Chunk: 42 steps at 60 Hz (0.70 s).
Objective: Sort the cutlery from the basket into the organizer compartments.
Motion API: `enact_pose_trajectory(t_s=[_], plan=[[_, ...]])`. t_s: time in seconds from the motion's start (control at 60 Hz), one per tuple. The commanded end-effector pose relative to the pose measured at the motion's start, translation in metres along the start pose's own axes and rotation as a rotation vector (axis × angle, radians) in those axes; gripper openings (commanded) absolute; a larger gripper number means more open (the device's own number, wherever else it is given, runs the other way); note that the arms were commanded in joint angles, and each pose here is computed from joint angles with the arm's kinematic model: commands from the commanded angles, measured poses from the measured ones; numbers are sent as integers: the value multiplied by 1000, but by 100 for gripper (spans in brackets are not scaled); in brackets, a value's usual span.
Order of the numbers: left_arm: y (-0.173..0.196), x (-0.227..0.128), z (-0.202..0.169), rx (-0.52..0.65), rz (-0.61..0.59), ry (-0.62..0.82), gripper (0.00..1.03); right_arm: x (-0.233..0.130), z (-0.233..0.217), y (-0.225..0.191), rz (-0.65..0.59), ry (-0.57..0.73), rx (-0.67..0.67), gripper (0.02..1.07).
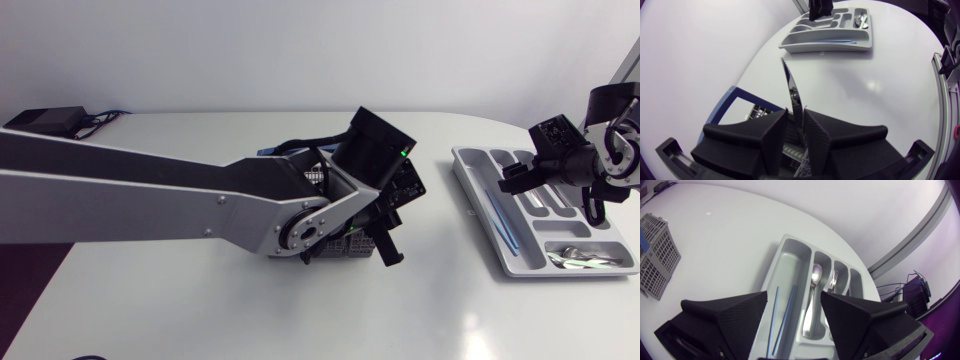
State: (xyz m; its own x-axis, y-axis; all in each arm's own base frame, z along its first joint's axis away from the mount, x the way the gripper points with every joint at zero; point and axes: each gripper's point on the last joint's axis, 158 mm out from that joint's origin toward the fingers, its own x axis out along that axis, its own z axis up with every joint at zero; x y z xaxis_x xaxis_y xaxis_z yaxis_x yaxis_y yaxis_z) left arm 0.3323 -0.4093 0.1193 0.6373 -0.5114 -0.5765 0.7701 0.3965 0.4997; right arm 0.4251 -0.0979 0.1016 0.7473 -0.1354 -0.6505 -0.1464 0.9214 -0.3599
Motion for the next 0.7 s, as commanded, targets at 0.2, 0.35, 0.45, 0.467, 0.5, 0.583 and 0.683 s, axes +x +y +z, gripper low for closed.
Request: enact_pose_trajectory(t_s=[0.2, 0.35, 0.45, 0.467, 0.5, 0.583, 0.683], plan=[[13, -1, 2, -71, 32, -20, 19, -2, -6, 9, 12, 5, -16, 79], [14, 3, 1, -78, 38, -23, 17, -3, -6, 17, 25, 3, -24, 79], [13, 7, 0, -80, 38, -23, 16, -7, -4, 23, 33, -5, -36, 79], [13, 7, 0, -80, 39, -24, 16, -8, -3, 25, 36, -10, -40, 79], [12, 8, -1, -81, 37, -21, 16, -12, -2, 29, 43, -21, -51, 79], [12, 12, -4, -82, 38, -14, 16, -23, 5, 45, 86, -64, -88, 80], [9, 16, -9, -80, 33, -1, 16, -33, 8, 66, 137, -102, -128, 82]])
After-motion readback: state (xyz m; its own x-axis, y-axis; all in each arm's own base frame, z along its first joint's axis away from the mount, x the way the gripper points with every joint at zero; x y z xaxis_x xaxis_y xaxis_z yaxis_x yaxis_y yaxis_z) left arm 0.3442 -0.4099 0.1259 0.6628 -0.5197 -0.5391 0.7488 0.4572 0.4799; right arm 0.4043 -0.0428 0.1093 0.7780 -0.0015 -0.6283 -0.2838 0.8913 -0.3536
